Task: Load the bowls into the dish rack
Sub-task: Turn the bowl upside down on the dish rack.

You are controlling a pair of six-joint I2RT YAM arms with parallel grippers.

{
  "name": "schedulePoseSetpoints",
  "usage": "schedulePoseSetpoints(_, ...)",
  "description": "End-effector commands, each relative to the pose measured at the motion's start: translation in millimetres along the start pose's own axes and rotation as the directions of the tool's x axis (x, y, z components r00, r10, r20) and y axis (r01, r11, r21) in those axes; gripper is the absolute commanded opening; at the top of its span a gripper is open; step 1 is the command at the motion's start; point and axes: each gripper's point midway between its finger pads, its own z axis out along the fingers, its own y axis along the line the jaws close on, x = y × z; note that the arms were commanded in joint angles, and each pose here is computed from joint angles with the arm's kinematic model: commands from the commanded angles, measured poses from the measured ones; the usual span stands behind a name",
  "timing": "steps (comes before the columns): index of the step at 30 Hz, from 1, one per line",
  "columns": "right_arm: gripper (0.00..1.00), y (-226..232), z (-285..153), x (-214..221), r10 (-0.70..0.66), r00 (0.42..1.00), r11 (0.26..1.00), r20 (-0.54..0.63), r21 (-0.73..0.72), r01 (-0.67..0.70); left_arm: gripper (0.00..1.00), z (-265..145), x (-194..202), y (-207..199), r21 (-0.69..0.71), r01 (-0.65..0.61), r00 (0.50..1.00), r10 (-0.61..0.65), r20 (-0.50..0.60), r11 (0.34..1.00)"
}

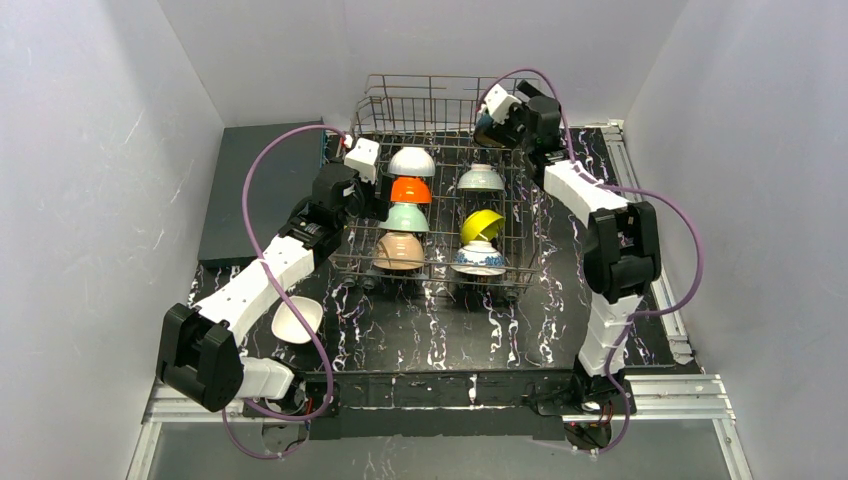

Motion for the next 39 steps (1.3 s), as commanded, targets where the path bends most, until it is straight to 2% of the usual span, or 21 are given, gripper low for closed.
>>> schedulePoseSetpoints(1, 0.99, -39, -27, -49, 0.138, 0.981, 0.988, 0.136, 0.056, -0.146, 0.76, -1, -1, 0, 0.005, 0.003, 1.0, -0.003, 0.01, 1.0)
schedulePoseSetpoints(5, 0.98, -39, -30, -59, 0.289, 0.944, 0.955, 0.163, 0.024, -0.296, 0.76, -2, -2, -2, 0.013, 0.006, 1.0, -0.007, 0.012, 1.0)
schedulePoseSetpoints(9, 0.84, -41, -17, -51, 0.504, 0.859, 0.858, 0.095, 0.062, -0.51, 0.76, -2, -1, -4, 0.025, 0.014, 1.0, -0.014, 0.009, 1.0)
schedulePoseSetpoints(14, 0.73, -27, 11, -48, 0.653, 0.757, 0.756, 0.014, 0.047, -0.653, 0.76, 0, 2, -4, 0.022, 0.012, 1.0, -0.012, -0.001, 1.0)
schedulePoseSetpoints(17, 0.66, -6, 27, -47, 0.669, 0.742, 0.743, -0.029, 0.02, -0.669, 0.76, 1, 3, -4, 0.024, 0.011, 1.0, -0.011, -0.007, 1.0)
schedulePoseSetpoints(23, 0.52, 32, 37, -45, 0.651, 0.754, 0.755, -0.082, -0.024, -0.655, 0.76, 2, 4, -5, 0.026, 0.012, 1.0, -0.011, -0.01, 1.0)
schedulePoseSetpoints(29, 0.53, 65, 27, -47, 0.603, 0.787, 0.778, -0.132, -0.119, -0.617, 0.76, 2, 4, -7, 0.037, 0.012, 1.0, -0.011, -0.013, 0.999)
schedulePoseSetpoints(34, 0.55, 59, 3, -50, 0.645, 0.746, 0.741, -0.168, -0.105, -0.664, 0.78, -2, -1, -15, 0.084, 0.012, 1.0, -0.012, 0.001, 0.996)
schedulePoseSetpoints(39, 0.58, 49, -42, -61, 0.715, 0.679, 0.672, -0.163, -0.107, -0.733, 0.79, -3, -3, -28, 0.153, 0.044, 0.999, -0.044, -0.002, 0.987)
